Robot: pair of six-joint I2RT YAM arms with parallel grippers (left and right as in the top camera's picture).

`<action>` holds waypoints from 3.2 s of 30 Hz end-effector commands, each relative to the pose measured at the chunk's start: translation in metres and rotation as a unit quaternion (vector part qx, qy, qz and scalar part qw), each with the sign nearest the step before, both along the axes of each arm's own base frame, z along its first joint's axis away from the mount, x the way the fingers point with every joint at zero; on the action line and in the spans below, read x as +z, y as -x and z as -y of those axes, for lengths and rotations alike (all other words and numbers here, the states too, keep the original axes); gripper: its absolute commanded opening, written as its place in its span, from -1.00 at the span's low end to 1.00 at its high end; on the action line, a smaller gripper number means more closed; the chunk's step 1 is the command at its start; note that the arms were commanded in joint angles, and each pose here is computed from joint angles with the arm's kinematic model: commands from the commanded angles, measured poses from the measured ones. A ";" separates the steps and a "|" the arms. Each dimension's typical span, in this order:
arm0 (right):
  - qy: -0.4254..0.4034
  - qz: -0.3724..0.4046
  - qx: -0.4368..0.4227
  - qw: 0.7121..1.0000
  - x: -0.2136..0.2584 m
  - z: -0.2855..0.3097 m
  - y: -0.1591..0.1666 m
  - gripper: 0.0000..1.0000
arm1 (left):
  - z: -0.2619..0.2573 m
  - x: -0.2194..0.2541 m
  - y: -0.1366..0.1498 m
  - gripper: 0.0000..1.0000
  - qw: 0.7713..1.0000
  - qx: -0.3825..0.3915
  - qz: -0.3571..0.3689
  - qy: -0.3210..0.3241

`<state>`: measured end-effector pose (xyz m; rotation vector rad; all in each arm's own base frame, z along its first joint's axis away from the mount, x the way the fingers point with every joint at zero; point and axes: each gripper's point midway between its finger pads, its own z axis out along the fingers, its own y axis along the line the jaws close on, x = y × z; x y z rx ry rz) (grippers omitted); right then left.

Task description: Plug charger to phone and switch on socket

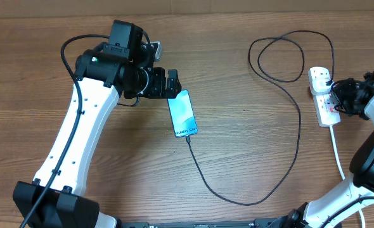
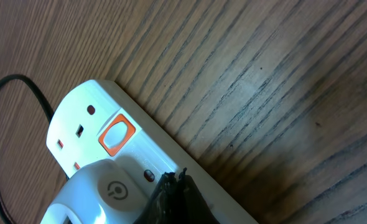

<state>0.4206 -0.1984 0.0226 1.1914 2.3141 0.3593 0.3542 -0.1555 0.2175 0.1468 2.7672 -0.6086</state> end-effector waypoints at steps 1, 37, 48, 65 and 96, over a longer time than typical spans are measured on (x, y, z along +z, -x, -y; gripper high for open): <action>-0.013 -0.018 0.018 1.000 -0.014 -0.011 0.001 -0.93 | 0.004 0.002 -0.002 1.00 1.000 -0.013 0.011 -0.005; -0.074 -0.098 0.056 0.991 -0.029 -0.064 0.028 -0.93 | 0.004 0.001 0.000 1.00 1.000 -0.010 0.005 -0.005; -0.026 -0.118 -0.099 0.988 0.042 -0.004 0.080 -0.92 | 0.003 -0.001 0.004 1.00 1.000 -0.011 -0.004 -0.008; 0.096 0.211 0.269 0.935 0.296 -0.213 0.163 -0.92 | -0.005 -0.007 0.012 1.00 0.999 0.010 -0.029 -0.025; 0.061 0.183 0.383 0.903 0.281 -0.271 0.279 1.00 | 0.008 0.034 0.113 0.99 0.980 -0.070 0.147 -0.113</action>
